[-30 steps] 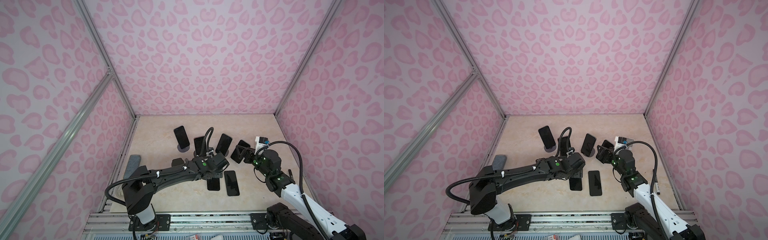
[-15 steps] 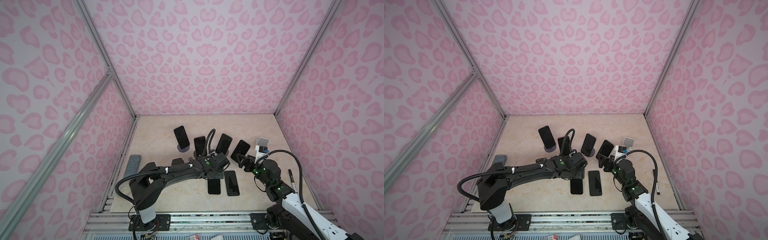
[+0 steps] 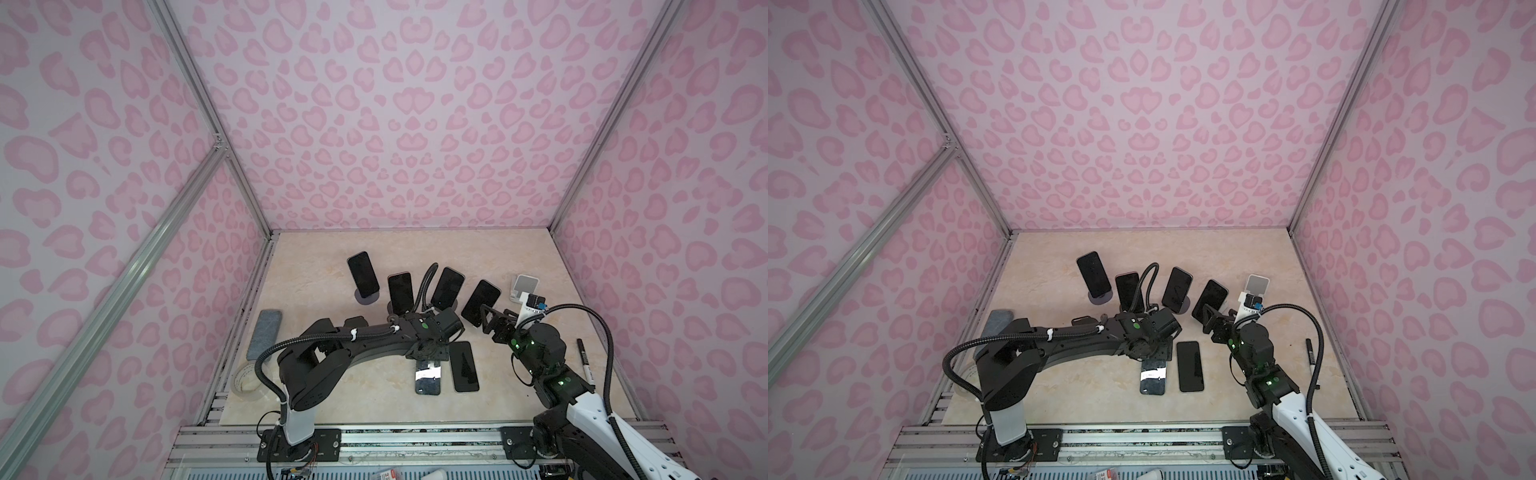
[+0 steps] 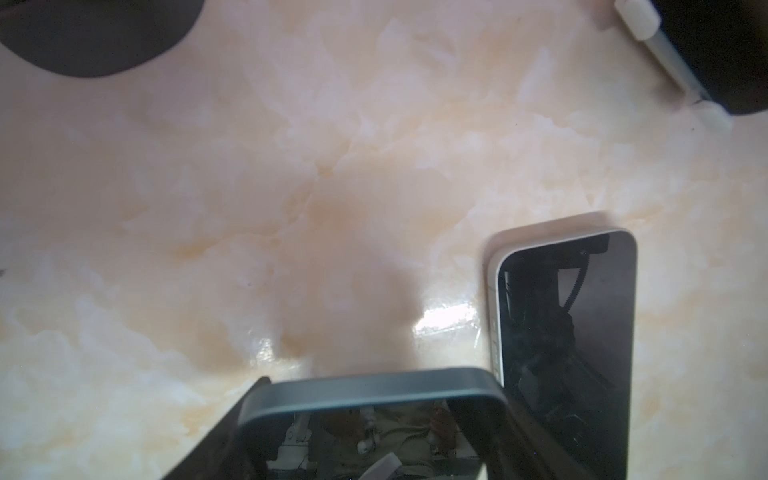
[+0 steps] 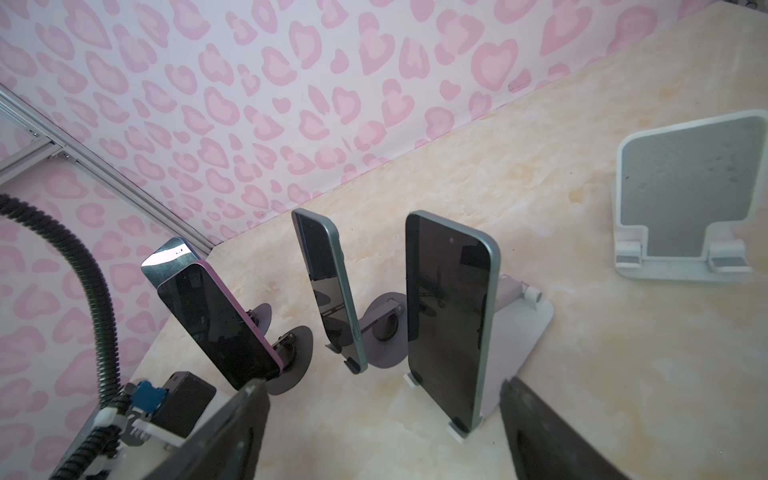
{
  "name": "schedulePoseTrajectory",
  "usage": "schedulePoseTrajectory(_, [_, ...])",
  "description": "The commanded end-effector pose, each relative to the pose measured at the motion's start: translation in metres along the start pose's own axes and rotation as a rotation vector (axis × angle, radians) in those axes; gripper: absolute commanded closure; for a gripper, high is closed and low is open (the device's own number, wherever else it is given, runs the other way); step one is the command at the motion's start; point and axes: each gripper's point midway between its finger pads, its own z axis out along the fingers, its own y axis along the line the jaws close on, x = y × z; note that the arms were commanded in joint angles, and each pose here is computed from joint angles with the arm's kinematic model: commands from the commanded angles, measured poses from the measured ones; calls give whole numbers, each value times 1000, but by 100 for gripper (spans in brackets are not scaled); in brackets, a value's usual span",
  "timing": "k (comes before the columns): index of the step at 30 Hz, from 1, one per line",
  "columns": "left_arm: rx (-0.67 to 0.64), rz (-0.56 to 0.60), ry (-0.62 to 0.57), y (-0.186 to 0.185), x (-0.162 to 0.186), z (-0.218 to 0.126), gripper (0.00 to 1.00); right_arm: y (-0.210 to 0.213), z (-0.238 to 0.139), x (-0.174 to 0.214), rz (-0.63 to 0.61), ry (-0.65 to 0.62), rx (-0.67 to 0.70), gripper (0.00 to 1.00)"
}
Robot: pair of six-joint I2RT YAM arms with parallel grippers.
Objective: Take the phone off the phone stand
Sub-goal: 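Lower the phone flat beside the first flat phone and open the left gripper, then raise the left gripper back over the emptied dark stand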
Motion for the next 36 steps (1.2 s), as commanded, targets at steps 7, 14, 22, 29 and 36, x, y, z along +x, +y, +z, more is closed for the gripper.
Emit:
schedulePoseTrajectory(7, [8,-33,23,-10,0,12,42,-2,0,-3,2,-18,9,11])
schedulePoseTrajectory(14, [6,-64,47,-9,7,23,40,-2,-1,-3,2,-21,11,11])
schedulePoseTrajectory(22, [21,-91,74,-8,6,33,39,-2,2,1,0,-3,9,12])
schedulePoseTrajectory(29, [21,-93,85,-10,6,35,34,-2,0,-1,-1,-11,11,12])
schedulePoseTrajectory(36, [34,-106,107,-13,10,38,32,-3,2,1,-5,2,17,12])
